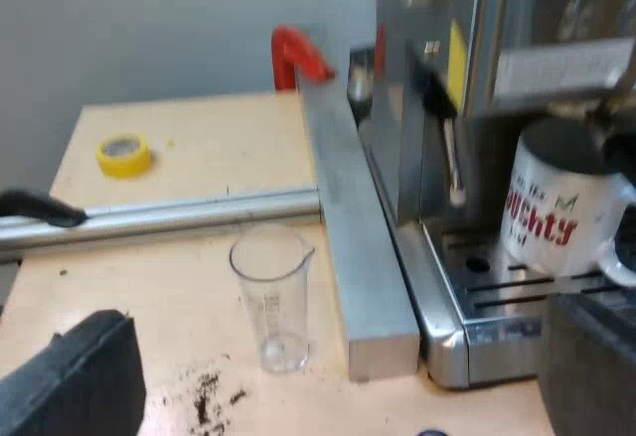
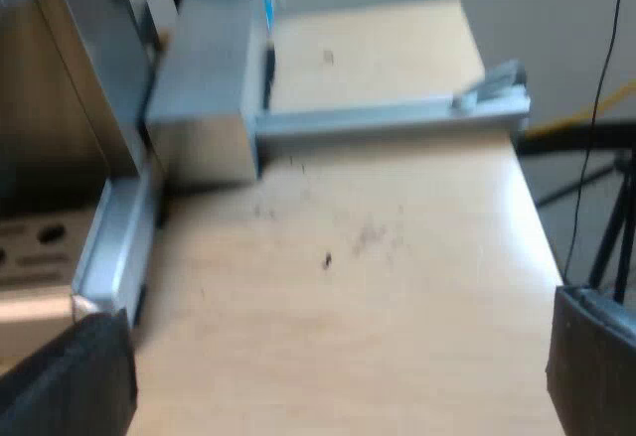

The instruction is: Place mug into machine

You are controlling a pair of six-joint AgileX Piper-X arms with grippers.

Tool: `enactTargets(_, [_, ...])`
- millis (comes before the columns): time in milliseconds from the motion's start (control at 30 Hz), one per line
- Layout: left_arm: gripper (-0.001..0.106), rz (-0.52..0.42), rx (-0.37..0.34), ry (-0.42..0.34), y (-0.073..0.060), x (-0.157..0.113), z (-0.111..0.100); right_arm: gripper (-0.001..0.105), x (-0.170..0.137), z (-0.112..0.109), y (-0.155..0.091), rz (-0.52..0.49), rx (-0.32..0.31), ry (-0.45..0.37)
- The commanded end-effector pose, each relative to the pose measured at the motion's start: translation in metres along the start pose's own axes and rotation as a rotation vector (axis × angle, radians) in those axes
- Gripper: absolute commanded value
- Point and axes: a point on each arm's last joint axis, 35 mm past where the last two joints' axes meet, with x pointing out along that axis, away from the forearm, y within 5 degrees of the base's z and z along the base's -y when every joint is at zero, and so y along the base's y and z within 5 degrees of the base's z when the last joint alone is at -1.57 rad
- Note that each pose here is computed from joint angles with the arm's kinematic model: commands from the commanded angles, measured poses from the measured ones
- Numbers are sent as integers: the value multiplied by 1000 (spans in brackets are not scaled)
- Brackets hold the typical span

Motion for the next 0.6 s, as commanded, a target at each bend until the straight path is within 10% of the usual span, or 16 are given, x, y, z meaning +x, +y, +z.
enactTargets(33, [81,25,-18,49,3,17,-10,85,15,-11,3,17,-2,47])
enactTargets(233, [81,47,-21,157,9,42,-37,85,36,-35,10,38,-6,140])
enactTargets(600, [81,41,-20,128,10,51,-39,85,43,-43,12,45,-7,169])
